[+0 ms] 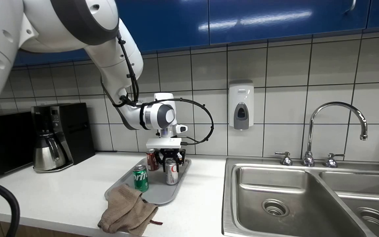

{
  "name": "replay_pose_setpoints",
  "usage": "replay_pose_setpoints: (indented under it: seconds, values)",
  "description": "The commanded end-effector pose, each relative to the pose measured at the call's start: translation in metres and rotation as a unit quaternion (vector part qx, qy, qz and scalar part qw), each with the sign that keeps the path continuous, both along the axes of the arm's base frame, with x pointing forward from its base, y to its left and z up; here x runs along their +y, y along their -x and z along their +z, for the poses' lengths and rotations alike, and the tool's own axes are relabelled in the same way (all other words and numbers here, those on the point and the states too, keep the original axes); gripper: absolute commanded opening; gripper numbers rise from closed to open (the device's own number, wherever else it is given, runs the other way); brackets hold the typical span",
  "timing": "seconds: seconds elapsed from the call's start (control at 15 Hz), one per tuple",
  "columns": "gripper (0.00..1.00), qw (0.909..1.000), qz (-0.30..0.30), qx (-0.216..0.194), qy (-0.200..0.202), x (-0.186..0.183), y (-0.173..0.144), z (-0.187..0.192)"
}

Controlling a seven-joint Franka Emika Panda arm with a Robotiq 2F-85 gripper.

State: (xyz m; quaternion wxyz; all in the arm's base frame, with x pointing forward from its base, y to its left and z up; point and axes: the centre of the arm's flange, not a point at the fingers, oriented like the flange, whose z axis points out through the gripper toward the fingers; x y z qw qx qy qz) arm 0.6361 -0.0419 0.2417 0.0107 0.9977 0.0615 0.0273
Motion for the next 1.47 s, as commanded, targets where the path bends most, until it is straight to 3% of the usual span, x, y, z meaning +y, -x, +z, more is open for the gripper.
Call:
replay_pose_setpoints:
  seconds: [0.0,0.6,1.4]
  values:
    - [0.39,0.9998,0.009,-0.013,-0.008,-0.002,0.001,0.03]
    - [0.39,0.9991,-0.023,-0.035,-0.004,-0.038,0.004,0.055]
    - [0.39,0.9981,-0.055,-0.028,0.001,-0.085,0.033,0.059]
